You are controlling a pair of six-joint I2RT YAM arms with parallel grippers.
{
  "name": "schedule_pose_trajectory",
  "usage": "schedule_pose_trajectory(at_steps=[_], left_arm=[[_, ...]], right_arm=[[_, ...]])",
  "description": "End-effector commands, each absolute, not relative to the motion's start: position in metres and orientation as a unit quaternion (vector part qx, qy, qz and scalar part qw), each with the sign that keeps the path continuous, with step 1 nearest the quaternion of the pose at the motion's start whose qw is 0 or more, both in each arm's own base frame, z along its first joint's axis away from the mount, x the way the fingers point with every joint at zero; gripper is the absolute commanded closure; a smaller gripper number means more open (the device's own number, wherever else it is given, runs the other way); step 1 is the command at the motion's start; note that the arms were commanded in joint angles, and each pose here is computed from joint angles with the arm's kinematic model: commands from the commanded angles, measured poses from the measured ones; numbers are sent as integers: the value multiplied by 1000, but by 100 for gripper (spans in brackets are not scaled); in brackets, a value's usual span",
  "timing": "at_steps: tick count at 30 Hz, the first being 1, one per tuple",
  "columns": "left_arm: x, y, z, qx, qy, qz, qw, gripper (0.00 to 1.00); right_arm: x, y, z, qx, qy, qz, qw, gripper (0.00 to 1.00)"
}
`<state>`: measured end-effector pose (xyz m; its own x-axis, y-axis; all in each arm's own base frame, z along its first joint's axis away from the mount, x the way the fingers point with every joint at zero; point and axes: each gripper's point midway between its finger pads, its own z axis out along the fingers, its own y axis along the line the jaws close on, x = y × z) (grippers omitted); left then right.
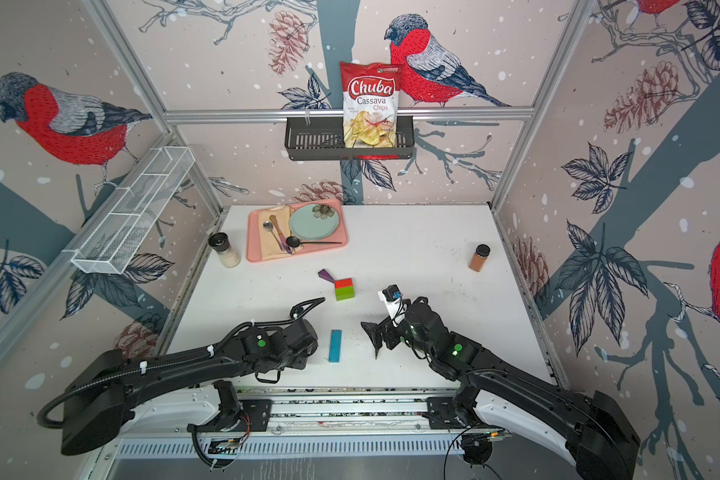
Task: Assemble a small pinwheel with building blocks
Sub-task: Pick up the building block from the center of the board.
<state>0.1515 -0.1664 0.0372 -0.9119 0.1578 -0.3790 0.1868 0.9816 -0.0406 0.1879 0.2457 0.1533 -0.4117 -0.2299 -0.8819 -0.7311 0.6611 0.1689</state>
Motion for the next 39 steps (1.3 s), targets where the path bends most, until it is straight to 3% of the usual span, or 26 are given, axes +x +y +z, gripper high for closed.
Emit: schedule_pose_trajectory(at_steps=[1,15,39], left_arm=[[158,-171,38,92,973,-38,207,49],[166,-183,32,120,971,-27,204,58],[156,-171,29,119,974,-24,191,62]], right_arm=[[189,249,162,-302,785,287,459,1],[189,250,161,-304,785,288,457,1],[189,251,160,-307,786,289,452,0]])
